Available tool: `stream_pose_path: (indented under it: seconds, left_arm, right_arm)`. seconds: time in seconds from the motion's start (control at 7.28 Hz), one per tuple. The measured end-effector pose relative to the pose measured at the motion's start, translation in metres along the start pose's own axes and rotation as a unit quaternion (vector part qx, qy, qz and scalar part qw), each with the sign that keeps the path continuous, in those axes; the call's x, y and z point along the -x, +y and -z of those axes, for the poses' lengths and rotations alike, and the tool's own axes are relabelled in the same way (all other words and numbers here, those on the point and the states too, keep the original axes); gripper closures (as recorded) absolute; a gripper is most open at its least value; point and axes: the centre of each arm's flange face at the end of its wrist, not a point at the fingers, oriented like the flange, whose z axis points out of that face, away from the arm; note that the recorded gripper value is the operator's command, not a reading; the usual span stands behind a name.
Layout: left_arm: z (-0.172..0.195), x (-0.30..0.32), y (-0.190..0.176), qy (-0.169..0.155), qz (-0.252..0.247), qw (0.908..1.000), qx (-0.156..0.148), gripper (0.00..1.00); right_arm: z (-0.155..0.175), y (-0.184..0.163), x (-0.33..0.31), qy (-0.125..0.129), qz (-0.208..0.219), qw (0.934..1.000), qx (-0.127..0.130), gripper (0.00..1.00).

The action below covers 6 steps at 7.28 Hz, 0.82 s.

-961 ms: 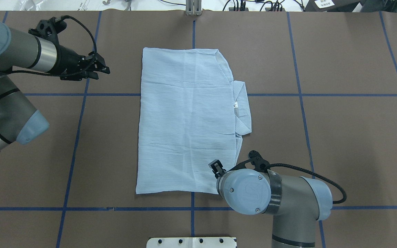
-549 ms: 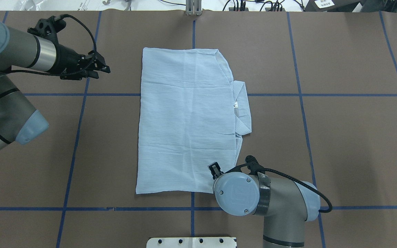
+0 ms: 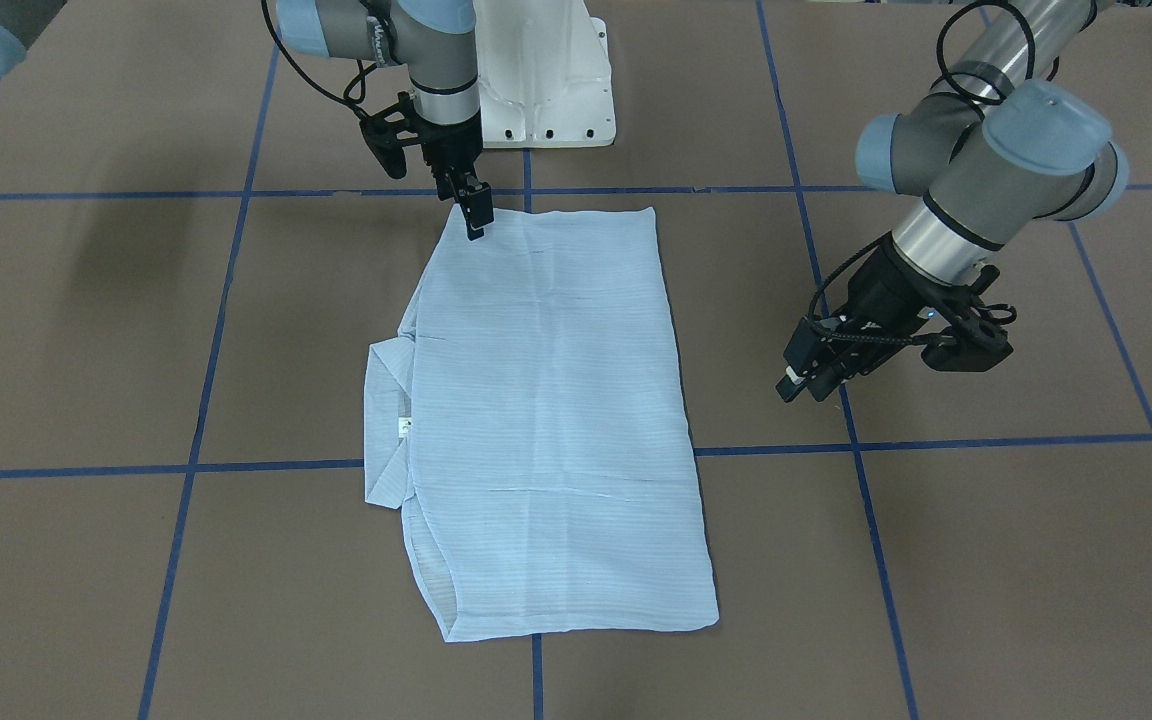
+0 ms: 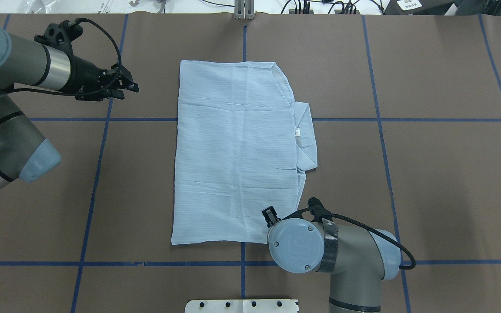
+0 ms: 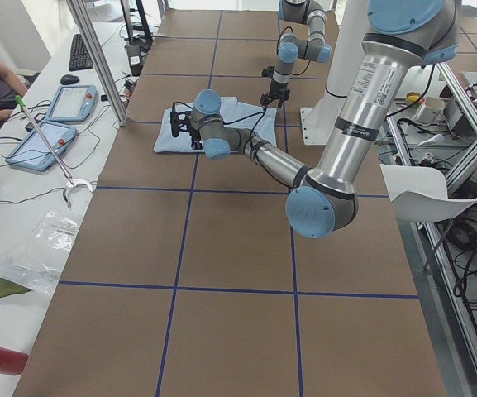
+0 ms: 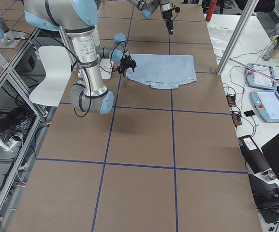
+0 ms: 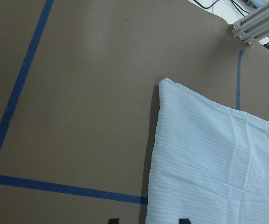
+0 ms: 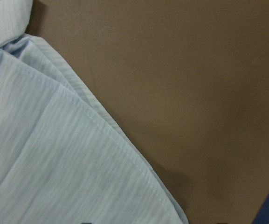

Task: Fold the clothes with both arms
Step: 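Move the right gripper to the shirt corner nearest the robot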

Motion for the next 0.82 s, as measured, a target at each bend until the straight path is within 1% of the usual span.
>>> stream_pose_path:
  seconds: [0.27, 0.41, 0.55, 0.69, 0.82]
  left_arm:
    - [0.000, 0.000, 0.000, -0.001, 0.000, 1.0000, 0.000, 0.47]
    - [0.000, 0.001, 0.000, -0.001, 0.000, 1.0000, 0.000, 0.47]
    - [0.000, 0.001, 0.000, -0.001, 0.000, 1.0000, 0.000, 0.47]
    - [0.000, 0.001, 0.000, -0.001, 0.001, 1.0000, 0.000, 0.47]
    - [-0.001, 0.001, 0.000, -0.001, 0.002, 1.0000, 0.000, 0.47]
  right_arm:
    - [-0.004, 0.002, 0.001, 0.000, 0.000, 1.0000, -0.001, 0.08]
    - [-0.009, 0.003, 0.002, -0.002, -0.001, 1.0000, 0.003, 0.10]
    - [-0.015, 0.005, 0.003, -0.005, -0.001, 1.0000, 0.008, 0.18]
    - [-0.019, 0.006, 0.003, -0.007, -0.001, 0.9999, 0.015, 0.61]
    - [-0.019, 0.007, 0.004, -0.008, -0.001, 0.9998, 0.019, 1.00]
